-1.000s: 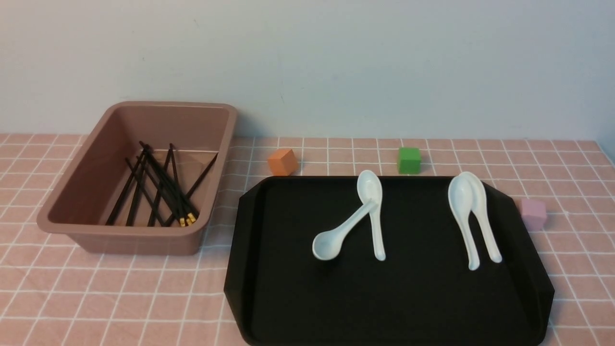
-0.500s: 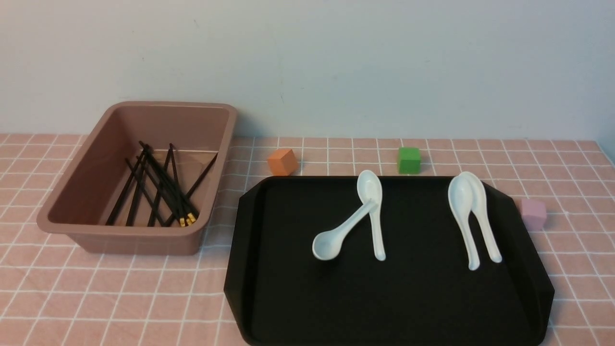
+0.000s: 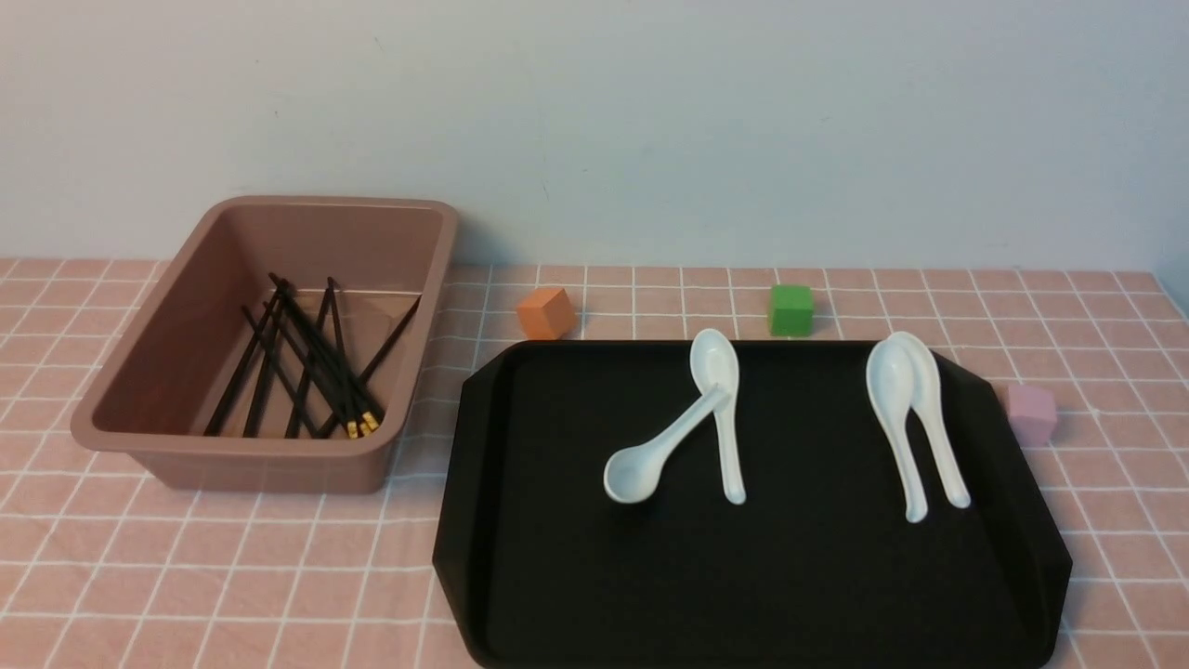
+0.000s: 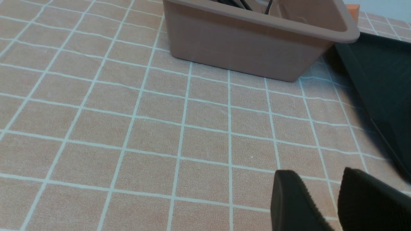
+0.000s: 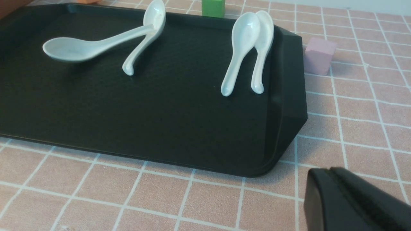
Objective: On pink tablecloth take chopsticks from black tray and put them in box.
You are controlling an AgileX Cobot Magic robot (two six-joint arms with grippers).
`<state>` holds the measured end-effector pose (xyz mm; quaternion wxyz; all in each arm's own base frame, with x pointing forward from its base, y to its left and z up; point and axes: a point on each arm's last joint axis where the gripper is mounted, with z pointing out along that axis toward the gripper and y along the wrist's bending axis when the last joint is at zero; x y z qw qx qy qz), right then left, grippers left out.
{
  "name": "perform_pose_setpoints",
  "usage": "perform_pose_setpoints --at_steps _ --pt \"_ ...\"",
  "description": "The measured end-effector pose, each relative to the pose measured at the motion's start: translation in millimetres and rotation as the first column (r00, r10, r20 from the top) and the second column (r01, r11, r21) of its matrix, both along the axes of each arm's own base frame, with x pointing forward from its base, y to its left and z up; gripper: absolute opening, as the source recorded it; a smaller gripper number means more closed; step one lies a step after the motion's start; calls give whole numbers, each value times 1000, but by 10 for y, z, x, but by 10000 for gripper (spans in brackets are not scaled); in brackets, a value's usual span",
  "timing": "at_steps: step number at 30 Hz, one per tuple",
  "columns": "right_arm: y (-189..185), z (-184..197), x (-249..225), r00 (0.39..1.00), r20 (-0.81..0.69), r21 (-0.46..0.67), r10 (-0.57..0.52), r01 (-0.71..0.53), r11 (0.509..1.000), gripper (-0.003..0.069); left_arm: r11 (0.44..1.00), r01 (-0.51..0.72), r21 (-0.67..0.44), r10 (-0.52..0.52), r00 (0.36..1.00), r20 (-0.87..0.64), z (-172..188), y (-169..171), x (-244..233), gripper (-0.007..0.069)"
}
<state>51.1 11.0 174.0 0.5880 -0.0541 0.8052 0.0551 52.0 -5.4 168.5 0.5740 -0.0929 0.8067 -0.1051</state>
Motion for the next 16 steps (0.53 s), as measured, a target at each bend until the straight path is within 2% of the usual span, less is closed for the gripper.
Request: perform_pose_setpoints --at_steps 16 --pt "0 0 0 1000 0 0 0 0 1000 58 1000 0 0 0 1000 0 0 0 0 239"
